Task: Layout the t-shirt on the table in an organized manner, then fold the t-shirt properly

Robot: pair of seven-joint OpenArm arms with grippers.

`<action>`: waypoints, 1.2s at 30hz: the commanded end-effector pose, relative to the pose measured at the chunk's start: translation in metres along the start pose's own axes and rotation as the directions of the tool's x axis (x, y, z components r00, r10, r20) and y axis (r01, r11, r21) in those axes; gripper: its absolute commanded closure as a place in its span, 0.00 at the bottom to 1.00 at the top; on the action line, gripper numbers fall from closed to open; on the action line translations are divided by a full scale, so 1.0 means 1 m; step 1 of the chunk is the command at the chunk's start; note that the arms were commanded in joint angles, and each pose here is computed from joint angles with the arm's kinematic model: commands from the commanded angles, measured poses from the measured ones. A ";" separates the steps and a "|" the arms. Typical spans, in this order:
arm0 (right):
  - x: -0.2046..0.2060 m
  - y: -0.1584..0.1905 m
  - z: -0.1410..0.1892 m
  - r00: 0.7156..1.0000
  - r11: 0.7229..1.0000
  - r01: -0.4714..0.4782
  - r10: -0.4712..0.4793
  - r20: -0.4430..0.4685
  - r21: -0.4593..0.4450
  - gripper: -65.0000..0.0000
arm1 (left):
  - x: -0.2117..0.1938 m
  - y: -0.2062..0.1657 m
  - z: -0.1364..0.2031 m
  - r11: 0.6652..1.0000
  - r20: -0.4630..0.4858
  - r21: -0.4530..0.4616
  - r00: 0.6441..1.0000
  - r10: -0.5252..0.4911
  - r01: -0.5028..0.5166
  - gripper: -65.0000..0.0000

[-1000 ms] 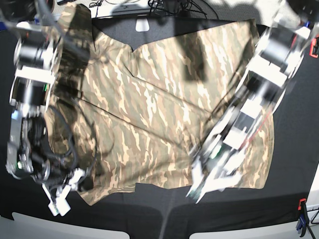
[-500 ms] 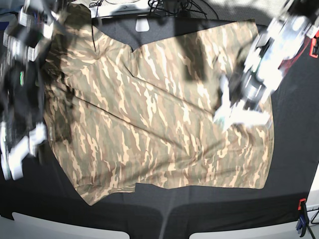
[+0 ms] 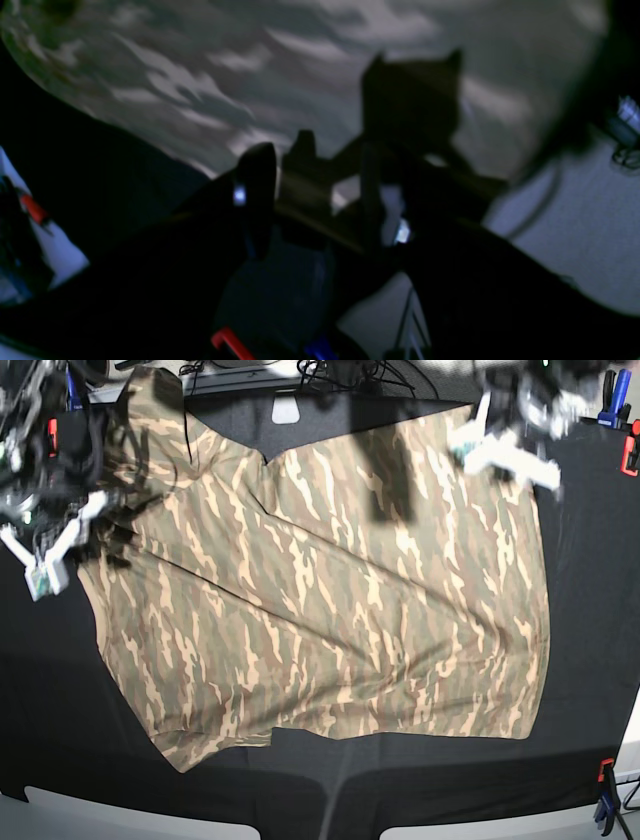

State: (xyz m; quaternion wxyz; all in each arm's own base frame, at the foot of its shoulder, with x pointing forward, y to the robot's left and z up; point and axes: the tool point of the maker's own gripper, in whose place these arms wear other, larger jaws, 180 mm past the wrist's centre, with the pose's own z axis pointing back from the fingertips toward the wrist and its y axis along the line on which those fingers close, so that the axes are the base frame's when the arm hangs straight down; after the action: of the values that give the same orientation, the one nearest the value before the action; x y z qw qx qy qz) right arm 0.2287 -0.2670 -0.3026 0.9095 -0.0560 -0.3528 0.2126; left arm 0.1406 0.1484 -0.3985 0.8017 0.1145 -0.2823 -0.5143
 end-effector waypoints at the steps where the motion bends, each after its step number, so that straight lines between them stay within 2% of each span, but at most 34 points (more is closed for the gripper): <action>1: 0.012 -0.006 0.008 0.999 0.999 -0.026 0.027 0.042 -0.024 0.87 | 0.000 0.005 0.007 0.999 0.007 0.035 1.000 -0.018 0.018 0.61; 4: 0.011 -0.010 0.014 0.999 0.998 -0.027 0.029 0.043 -0.048 0.87 | -0.004 -0.009 0.020 0.999 -0.002 0.032 1.000 -0.031 0.031 0.61; 11: 0.008 -0.028 0.023 0.999 0.995 0.004 0.001 0.049 -0.099 0.87 | -0.004 -0.051 0.049 0.997 0.004 -0.080 1.000 -0.002 0.002 0.61; 15: 0.013 -0.023 0.024 0.997 0.997 0.019 -0.014 0.079 -0.072 0.87 | -0.006 -0.057 0.044 0.996 0.021 -0.089 1.000 0.000 0.002 0.61; 21: 0.013 -0.022 0.024 0.997 0.998 0.021 -0.016 0.076 -0.067 0.87 | -0.002 -0.053 0.030 0.998 0.007 -0.051 0.999 0.033 -0.032 0.61; 25: 0.013 -0.022 0.024 0.997 0.998 0.021 -0.016 0.076 -0.067 0.87 | -0.017 -0.060 0.022 0.998 -0.039 -0.058 0.999 0.011 -0.014 0.61; 30: 0.013 -0.022 0.024 0.997 0.998 0.021 -0.016 0.076 -0.067 0.87 | -0.048 -0.065 0.017 0.998 -0.149 -0.059 0.988 -0.041 0.033 0.61; 34: 0.012 -0.022 0.024 0.997 0.998 0.021 -0.016 0.075 -0.067 0.87 | -0.056 -0.064 0.015 0.996 -0.165 -0.047 0.983 -0.078 0.071 0.61; 36: 0.011 -0.022 0.023 0.997 0.998 0.022 -0.017 0.069 -0.067 0.87 | -0.054 -0.056 0.015 0.996 -0.161 -0.005 0.983 -0.087 0.088 0.61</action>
State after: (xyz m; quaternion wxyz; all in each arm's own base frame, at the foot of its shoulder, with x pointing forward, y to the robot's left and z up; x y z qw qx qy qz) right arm 0.2240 -0.2838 -0.2830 0.9047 -0.0704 -0.3766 0.1861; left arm 0.0684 0.1726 -0.4368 0.8042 0.1603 -0.2004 -0.5362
